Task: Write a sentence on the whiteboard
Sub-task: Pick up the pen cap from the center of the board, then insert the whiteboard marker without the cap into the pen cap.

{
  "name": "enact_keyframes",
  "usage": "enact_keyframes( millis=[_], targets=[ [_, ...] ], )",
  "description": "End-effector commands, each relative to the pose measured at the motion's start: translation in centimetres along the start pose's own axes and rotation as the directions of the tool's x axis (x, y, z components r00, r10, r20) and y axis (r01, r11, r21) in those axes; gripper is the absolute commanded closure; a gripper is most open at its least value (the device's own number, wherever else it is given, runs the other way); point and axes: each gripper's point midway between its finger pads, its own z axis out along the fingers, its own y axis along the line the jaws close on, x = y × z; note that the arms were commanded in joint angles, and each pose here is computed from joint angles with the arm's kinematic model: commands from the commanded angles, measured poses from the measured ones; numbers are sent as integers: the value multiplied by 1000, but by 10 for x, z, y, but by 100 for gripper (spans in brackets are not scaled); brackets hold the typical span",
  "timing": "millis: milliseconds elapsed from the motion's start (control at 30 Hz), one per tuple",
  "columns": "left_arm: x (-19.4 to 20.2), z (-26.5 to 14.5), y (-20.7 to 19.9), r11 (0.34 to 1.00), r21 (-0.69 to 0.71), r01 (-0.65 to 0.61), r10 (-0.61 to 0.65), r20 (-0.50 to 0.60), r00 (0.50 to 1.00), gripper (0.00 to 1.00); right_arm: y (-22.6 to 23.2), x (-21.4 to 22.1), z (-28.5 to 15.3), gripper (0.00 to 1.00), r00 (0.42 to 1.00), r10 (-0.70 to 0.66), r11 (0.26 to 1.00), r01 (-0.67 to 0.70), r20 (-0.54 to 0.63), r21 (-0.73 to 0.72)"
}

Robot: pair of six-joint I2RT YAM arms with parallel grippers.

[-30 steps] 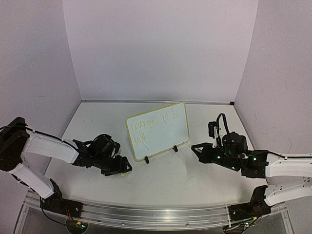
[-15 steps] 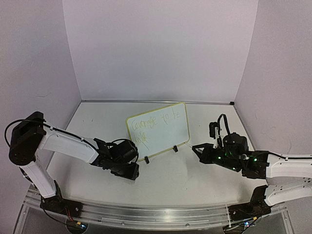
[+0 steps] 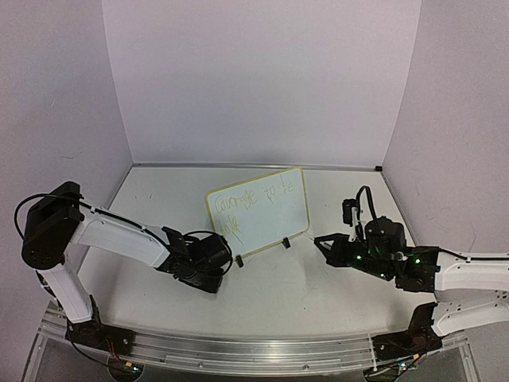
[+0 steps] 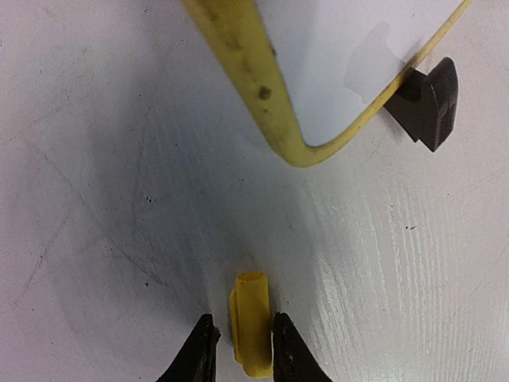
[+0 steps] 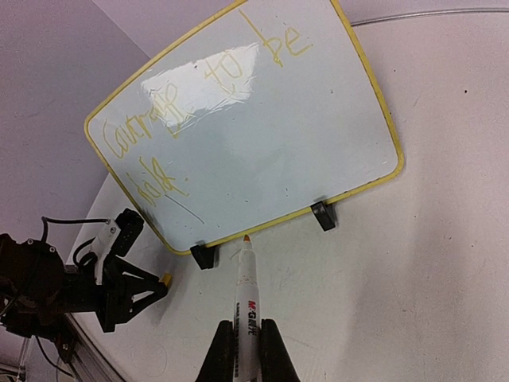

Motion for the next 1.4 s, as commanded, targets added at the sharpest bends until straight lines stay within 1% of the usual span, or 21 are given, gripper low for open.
enact_keyframes(
  millis=[0, 67, 200, 367, 433, 500, 633, 733, 833, 933, 1033, 1167, 1267, 1367],
  targets=[
    [25, 9, 15, 997, -67, -35, 28, -94, 995, 81, -3, -3, -3, 100, 1000, 7, 1000, -8, 24, 12],
    [27, 10, 17, 997, -72, -36, 29, -101, 994, 86, -4, -4, -3, 100, 1000, 9, 1000, -9, 25, 12],
    [31, 9, 20, 996, -81, -29, 20, -110, 994, 90, -3, -5, -3, 100, 1000, 7, 1000, -7, 27, 10],
    [35, 6, 23, 996, -84, -27, 17, -117, 993, 98, -1, -6, -3, 100, 1000, 3, 1000, -3, 29, 6],
    [34, 2, 23, 996, -78, -34, 25, -115, 993, 100, -1, -6, -4, 100, 1000, -1, 1000, 1, 30, 5],
    [32, -4, 18, 997, -44, -66, 61, -108, 992, 100, 0, -10, -6, 100, 999, -1, 1000, 1, 44, 2],
    [24, -22, 13, 994, 19, -111, 112, -62, 992, 100, 6, -30, -16, 100, 994, -21, 1000, 21, 106, -1],
    [16, -43, 2, 982, 113, -150, 152, -11, 988, 100, 18, -44, -21, 100, 992, -62, 998, 64, 114, -10],
    [9, -64, -14, 947, 216, -236, 232, 44, 972, 100, 32, -52, -22, 100, 989, -111, 993, 115, 97, -38],
    [-1, -85, -23, 919, 258, -299, 286, 88, 954, 100, 46, -60, -23, 100, 985, -155, 985, 160, 74, -71],
    [-12, -103, -32, 891, 284, -355, 333, 122, 935, 100, 48, -64, -20, 100, 984, -176, 979, 177, 19, -98],
    [-35, -130, -40, 861, 267, -433, 397, 180, 900, 100, 48, -68, -14, 100, 987, -157, 974, 148, -39, -169],
    [-53, -150, -43, 831, 236, -503, 455, 232, 860, 100, 53, -71, -11, 100, 985, -161, 966, 144, -62, -213],
    [-72, -162, -44, 801, 206, -562, 503, 277, 819, 100, 60, -70, -6, 100, 982, -162, 957, 133, -95, -256]
  ],
)
